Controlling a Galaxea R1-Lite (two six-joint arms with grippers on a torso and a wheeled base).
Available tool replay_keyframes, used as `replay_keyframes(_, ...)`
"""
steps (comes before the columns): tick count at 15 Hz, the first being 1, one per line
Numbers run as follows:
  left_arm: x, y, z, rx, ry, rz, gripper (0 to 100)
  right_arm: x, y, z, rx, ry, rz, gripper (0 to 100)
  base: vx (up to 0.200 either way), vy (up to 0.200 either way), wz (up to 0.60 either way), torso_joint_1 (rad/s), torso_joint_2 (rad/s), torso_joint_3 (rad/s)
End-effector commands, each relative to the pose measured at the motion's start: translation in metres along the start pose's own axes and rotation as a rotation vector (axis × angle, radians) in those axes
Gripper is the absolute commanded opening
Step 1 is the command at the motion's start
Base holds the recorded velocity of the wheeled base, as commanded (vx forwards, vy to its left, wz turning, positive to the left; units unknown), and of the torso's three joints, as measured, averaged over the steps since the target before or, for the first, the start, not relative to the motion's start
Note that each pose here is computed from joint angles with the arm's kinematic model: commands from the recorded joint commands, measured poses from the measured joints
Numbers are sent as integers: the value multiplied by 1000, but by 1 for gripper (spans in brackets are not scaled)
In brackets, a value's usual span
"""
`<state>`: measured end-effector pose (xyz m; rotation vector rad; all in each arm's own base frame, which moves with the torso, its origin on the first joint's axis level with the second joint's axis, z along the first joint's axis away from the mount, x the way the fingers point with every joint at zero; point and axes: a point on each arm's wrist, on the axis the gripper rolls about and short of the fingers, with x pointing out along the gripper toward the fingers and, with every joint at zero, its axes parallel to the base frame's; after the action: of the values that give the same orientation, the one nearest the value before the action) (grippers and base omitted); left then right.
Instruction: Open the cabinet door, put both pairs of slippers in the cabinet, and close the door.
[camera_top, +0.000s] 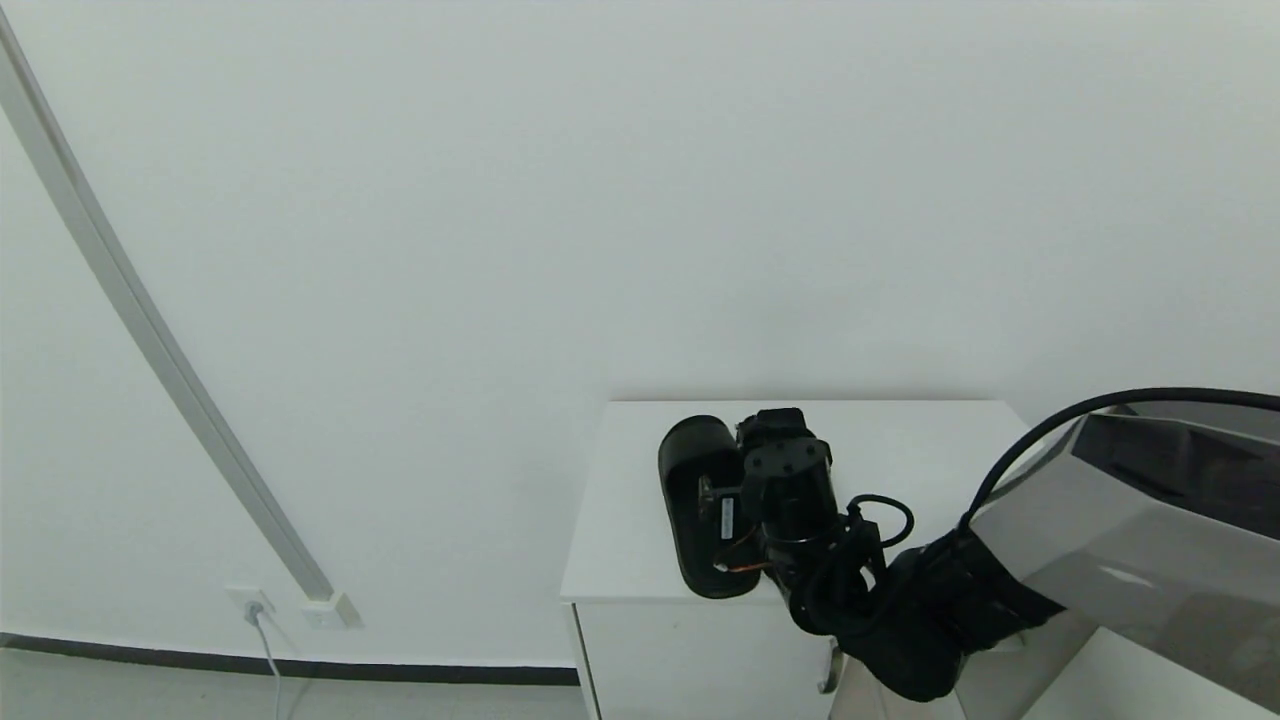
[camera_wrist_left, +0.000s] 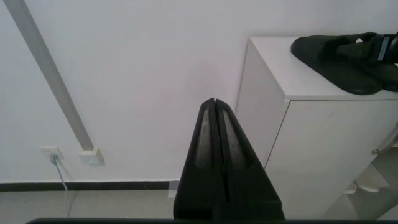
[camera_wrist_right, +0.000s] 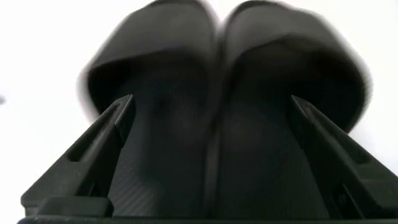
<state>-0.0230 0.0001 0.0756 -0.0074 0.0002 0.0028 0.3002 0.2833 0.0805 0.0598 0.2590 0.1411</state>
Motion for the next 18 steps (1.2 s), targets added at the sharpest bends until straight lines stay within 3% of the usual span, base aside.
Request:
replay_keyframes(1, 0, 0, 0, 0, 1, -1, 0, 13, -2, -5, -7, 1, -16, 100, 0, 0, 0, 0, 0, 0)
replay_keyframes(9, 0, 0, 0, -3, 1, 0, 0, 62, -6, 1, -25, -59, -48, 100, 0, 0, 0, 0, 0, 0)
replay_keyframes(18, 0, 0, 0, -3, 1, 0, 0, 67, -2, 3, -23, -58, -22, 100, 0, 0, 0, 0, 0, 0)
